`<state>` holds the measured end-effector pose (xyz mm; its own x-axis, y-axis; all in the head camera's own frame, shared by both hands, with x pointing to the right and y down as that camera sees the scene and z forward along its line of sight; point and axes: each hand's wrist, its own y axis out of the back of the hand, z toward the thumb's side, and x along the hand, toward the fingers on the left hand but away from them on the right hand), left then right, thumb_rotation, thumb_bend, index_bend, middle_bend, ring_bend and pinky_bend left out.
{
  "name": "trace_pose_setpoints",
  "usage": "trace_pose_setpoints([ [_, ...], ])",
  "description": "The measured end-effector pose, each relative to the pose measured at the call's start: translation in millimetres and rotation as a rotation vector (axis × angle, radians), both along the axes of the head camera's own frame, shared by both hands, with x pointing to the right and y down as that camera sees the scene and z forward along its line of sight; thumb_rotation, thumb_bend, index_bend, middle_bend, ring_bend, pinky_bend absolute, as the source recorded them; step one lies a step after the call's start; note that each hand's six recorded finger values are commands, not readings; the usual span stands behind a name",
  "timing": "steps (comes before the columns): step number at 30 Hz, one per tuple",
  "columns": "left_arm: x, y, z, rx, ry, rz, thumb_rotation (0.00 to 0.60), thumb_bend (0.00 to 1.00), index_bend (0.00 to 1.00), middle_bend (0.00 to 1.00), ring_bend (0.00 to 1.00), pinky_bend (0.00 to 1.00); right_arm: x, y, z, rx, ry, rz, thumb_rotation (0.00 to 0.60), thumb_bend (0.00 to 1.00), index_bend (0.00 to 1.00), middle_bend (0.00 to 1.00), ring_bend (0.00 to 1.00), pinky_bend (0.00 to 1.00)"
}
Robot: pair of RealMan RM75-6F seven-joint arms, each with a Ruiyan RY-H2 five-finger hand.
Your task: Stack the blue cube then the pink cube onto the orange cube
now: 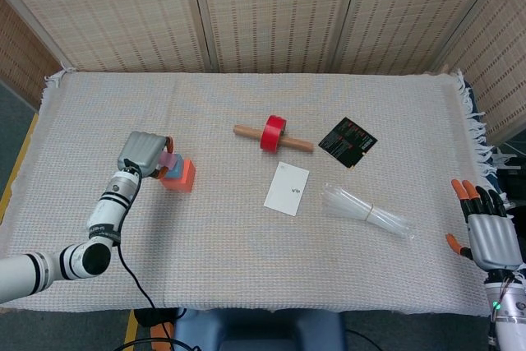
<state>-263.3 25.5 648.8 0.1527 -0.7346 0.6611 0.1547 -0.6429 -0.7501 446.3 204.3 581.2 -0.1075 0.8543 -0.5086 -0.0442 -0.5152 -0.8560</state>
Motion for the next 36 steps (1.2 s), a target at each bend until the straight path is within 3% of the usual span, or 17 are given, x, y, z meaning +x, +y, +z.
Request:
trace_pose_setpoints([
  [11, -2.2, -0.5, 0.4, 0.002, -0.003, -0.005, 0.600, 0.39, 0.33, 1.00, 1.00, 1.00, 0.4, 0.3, -2.4, 0.007, 0.000, 0.002, 0.600, 0.16, 0.00, 0.00, 0.00, 0.00],
  [36, 3.2, 9.4, -7.6, 0.007, 0.006, 0.026, 0.600, 0.38, 0.28, 1.00, 1.00, 1.00, -0.2, 1.3, -3.0, 0.007, 0.004, -0.001, 0.600, 0.16, 0.00, 0.00, 0.00, 0.00],
])
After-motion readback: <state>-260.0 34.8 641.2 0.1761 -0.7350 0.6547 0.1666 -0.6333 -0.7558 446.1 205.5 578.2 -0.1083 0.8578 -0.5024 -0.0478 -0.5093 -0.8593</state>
